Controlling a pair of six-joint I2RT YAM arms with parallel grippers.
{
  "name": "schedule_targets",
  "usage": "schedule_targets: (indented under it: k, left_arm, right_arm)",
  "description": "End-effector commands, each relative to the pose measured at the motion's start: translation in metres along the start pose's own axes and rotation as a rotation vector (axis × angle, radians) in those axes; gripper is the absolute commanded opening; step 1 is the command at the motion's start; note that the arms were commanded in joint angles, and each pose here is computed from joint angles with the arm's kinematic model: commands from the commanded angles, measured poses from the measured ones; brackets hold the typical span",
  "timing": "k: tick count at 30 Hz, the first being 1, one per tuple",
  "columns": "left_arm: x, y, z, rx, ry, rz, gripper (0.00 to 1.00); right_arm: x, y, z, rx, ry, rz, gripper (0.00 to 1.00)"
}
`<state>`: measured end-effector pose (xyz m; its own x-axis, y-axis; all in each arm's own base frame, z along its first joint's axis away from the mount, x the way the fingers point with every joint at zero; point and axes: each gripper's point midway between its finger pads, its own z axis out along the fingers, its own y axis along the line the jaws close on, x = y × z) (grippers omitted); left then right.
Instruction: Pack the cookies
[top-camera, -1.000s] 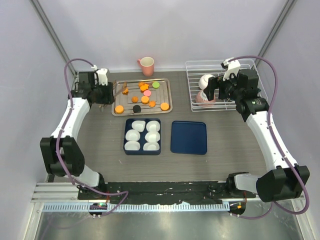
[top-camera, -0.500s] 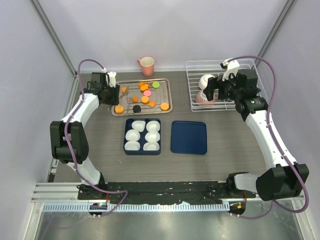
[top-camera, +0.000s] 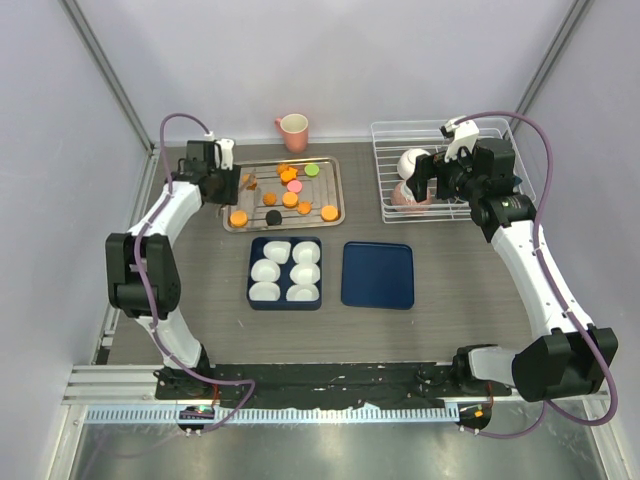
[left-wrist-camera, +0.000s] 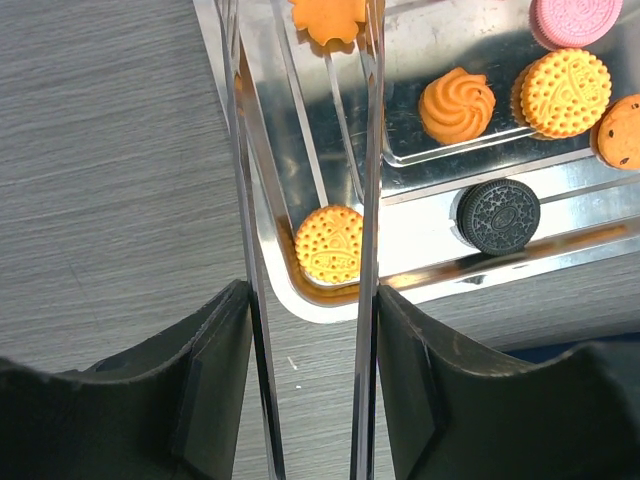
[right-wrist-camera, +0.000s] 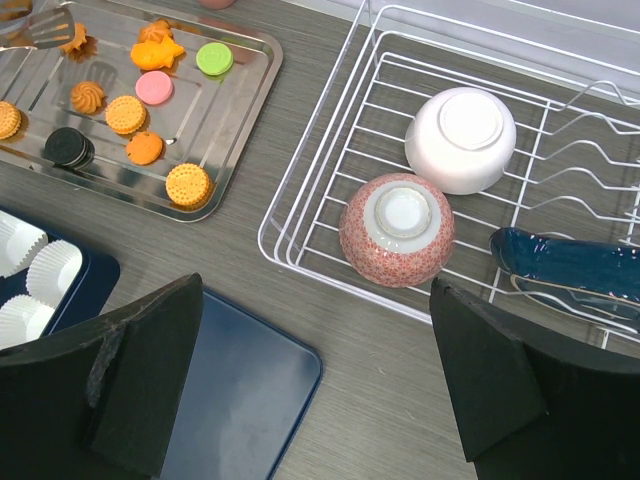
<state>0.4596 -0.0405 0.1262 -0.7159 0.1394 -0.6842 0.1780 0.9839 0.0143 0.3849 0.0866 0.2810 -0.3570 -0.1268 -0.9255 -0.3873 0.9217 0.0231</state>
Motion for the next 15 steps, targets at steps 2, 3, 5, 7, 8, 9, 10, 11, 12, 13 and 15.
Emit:
schedule_targets:
  k: [2,3,5,7,8,9,10,11,12,13,15]
  left_arm:
    - [-0.029,0.003,-0.001,-0.015,-0.082,0.02,0.54]
    - [-0.029,0.002,0.0,-0.012,-0.082,0.021,0.54]
    - [-0.026,0.001,0.002,-0.007,-0.075,0.018,0.54]
    - [-0.025,-0.001,0.004,-0.001,-0.07,0.019,0.54]
    - [-0.025,-0.002,0.004,0.002,-0.069,0.02,0.55]
    - [-0.025,-0.003,0.005,0.005,-0.069,0.021,0.55]
    - [-0.024,-0.003,0.006,0.007,-0.065,0.02,0.55]
    - [-0.023,-0.005,0.008,0.012,-0.062,0.019,0.55]
    - [-0.022,-0.005,0.008,0.018,-0.061,0.018,0.55]
    - [-0.022,-0.006,0.009,0.02,-0.061,0.018,0.55]
    - [-0.021,-0.009,0.01,0.027,-0.057,0.021,0.55]
  right_arm:
    - [-0.011,-0.001,0.001,0.003,-0.038,-0.021,1.0]
    - [-0.012,-0.001,0.001,0.004,-0.041,-0.022,1.0]
    - [-0.012,-0.001,0.001,0.005,-0.04,-0.022,1.0]
    - [-0.011,-0.001,0.001,0.005,-0.038,-0.023,1.0]
    - [-0.011,-0.001,0.001,0.005,-0.037,-0.023,1.0]
    - [-0.011,-0.001,0.001,0.005,-0.038,-0.021,1.0]
    - [-0.011,-0.001,0.001,0.004,-0.038,-0.024,1.0]
    - [-0.012,-0.001,0.001,0.007,-0.039,-0.024,1.0]
    - [-0.01,-0.002,0.001,0.008,-0.036,-0.023,1.0]
    - [-0.01,-0.002,0.001,0.008,-0.036,-0.023,1.0]
    - [-0.01,-0.002,0.001,0.009,-0.036,-0.024,1.0]
